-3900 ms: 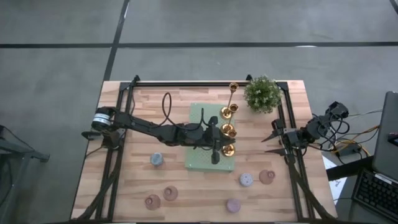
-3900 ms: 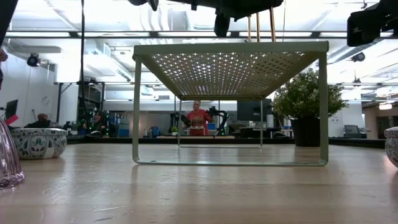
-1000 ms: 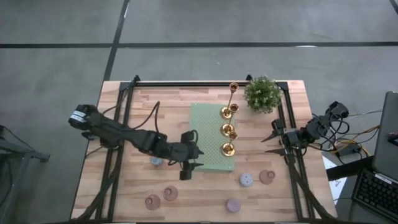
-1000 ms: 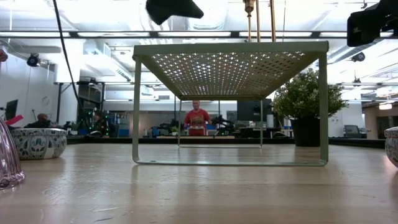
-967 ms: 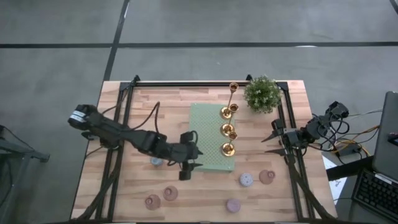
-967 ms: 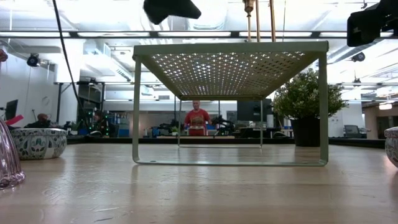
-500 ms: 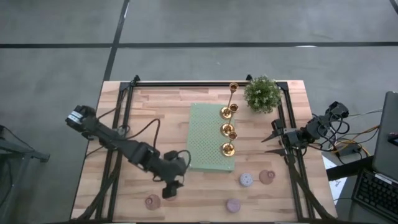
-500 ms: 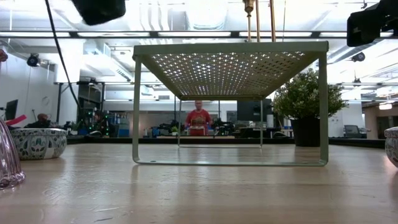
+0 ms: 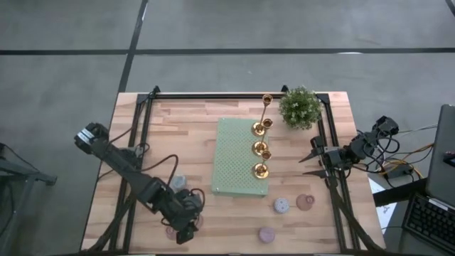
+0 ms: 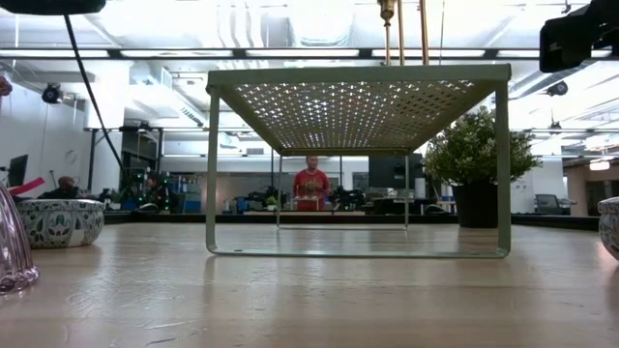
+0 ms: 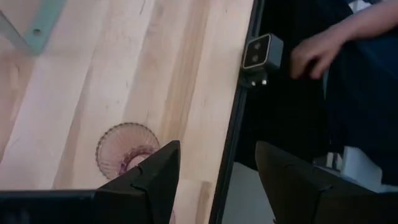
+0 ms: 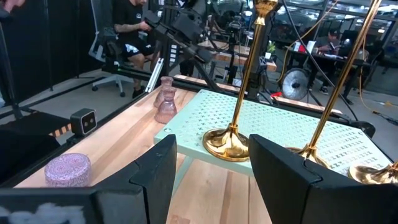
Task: Pick & Place candle stick holders
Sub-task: Put the middle purple vase on the shelf
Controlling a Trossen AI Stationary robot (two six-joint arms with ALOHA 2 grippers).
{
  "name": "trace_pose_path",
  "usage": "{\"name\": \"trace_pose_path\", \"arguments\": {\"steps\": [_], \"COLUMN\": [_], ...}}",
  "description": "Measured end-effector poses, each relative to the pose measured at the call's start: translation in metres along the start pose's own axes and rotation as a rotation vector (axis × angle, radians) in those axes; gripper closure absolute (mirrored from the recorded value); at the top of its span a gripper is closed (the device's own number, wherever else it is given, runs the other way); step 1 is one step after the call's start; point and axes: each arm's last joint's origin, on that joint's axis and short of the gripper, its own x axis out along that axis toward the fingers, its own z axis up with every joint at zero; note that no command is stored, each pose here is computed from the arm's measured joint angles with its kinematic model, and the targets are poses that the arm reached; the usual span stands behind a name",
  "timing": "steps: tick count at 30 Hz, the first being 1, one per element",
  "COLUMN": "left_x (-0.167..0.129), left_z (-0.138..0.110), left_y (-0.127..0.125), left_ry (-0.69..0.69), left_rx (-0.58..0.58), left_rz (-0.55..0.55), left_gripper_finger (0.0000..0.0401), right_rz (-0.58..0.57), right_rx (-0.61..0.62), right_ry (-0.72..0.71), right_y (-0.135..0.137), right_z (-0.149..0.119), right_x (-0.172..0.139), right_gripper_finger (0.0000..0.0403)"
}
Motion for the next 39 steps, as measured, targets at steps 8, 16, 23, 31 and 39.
{"name": "trace_pose_path", "arguments": {"steps": [8, 16, 23, 31, 39], "left_x": [0.016, 0.036, 0.047, 0.053, 0.055], "left_z": [-0.019, -0.027, -0.031, -0.032, -0.028], "left_y": [-0.006, -0.001, 0.005, 0.006, 0.009], "left_ry": [0.031, 0.078, 0.118, 0.115, 0.054], "left_rx": [0.048, 0.062, 0.076, 0.085, 0.116], "left_rz": [0.058, 0.123, 0.17, 0.182, 0.229], "left_gripper_finger": [0.0195, 0.0195, 0.0195, 0.0195, 0.0208], "right_rz": [0.0, 0.0, 0.0, 0.0, 0.0], "right_rx": [0.0, 0.0, 0.0, 0.0, 0.0], "right_ry": [0.0, 0.0, 0.0, 0.0, 0.0], "right_y": [0.0, 0.0, 0.0, 0.0, 0.0], "right_z": [0.0, 0.0, 0.0, 0.0, 0.0], "right_x": [0.0, 0.0, 0.0, 0.0, 0.0], "right_gripper_finger": [0.0209, 0.0209, 0.0209, 0.0209, 0.0209]}}
